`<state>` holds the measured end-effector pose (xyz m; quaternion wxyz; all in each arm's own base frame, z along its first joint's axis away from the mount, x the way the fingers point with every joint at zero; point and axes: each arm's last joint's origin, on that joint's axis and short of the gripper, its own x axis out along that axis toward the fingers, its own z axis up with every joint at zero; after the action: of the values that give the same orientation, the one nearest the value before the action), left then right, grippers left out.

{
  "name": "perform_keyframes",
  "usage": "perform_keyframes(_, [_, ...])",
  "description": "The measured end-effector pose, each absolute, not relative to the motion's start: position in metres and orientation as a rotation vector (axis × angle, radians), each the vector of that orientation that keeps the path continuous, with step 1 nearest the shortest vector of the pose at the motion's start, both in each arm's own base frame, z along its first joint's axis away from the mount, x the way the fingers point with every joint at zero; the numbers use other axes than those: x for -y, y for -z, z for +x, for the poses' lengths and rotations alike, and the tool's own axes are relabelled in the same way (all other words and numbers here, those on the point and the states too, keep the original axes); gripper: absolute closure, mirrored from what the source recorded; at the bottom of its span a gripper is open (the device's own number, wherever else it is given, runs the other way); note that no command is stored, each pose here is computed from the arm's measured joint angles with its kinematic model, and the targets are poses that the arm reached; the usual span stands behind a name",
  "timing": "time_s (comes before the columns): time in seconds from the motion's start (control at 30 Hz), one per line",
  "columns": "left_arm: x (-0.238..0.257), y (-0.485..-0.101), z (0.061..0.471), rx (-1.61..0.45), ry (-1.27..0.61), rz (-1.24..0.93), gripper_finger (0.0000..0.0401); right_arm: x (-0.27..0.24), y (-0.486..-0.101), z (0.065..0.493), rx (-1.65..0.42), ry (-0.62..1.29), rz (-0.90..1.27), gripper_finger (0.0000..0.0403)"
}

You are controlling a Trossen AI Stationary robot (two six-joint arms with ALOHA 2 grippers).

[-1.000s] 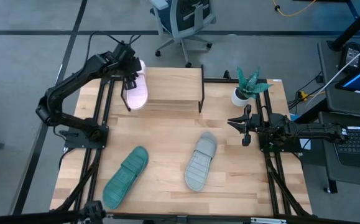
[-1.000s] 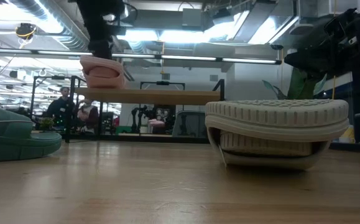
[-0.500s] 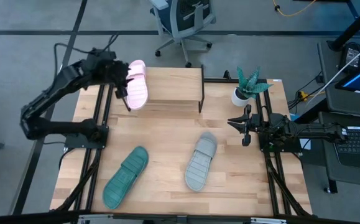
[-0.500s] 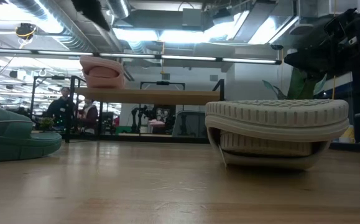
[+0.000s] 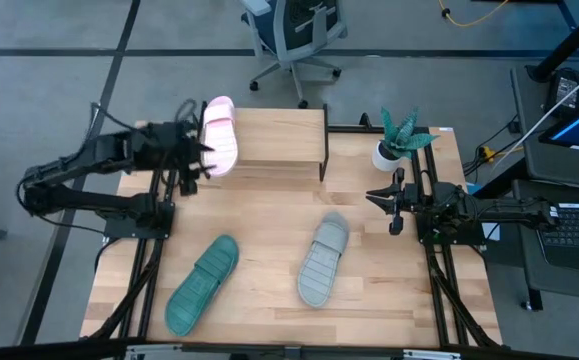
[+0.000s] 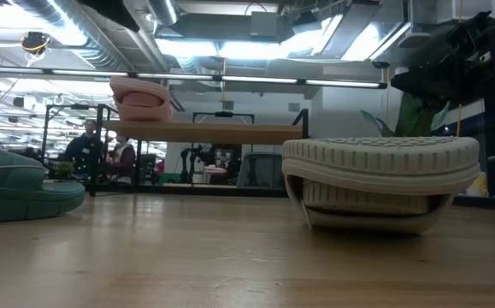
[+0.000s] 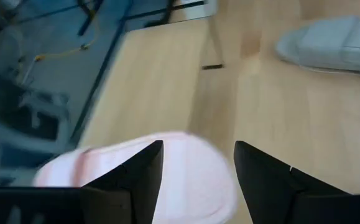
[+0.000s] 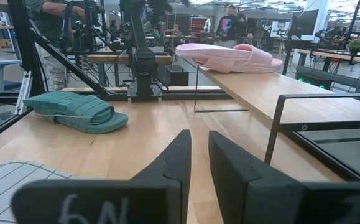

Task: Pick and place slides into the shelf
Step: Put the gray pair of slides on the shelf

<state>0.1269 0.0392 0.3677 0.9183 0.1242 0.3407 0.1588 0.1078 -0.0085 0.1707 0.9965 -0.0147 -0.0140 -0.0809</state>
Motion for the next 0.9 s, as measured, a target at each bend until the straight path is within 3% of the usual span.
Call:
perform_keyframes(0.27, [-0.017,-0.324,0.149,-0.674,-0.269,0.259,0.0211,0.009,-0.171,0.108,0.035,0.162,-0.028,0.0344])
perform_keyframes(0.9, [0.034,-0.228,0.173,-0.342,-0.262,0.097,0.0211,0.006,-0.175,0.108,0.075,0.069,-0.034,0.0344])
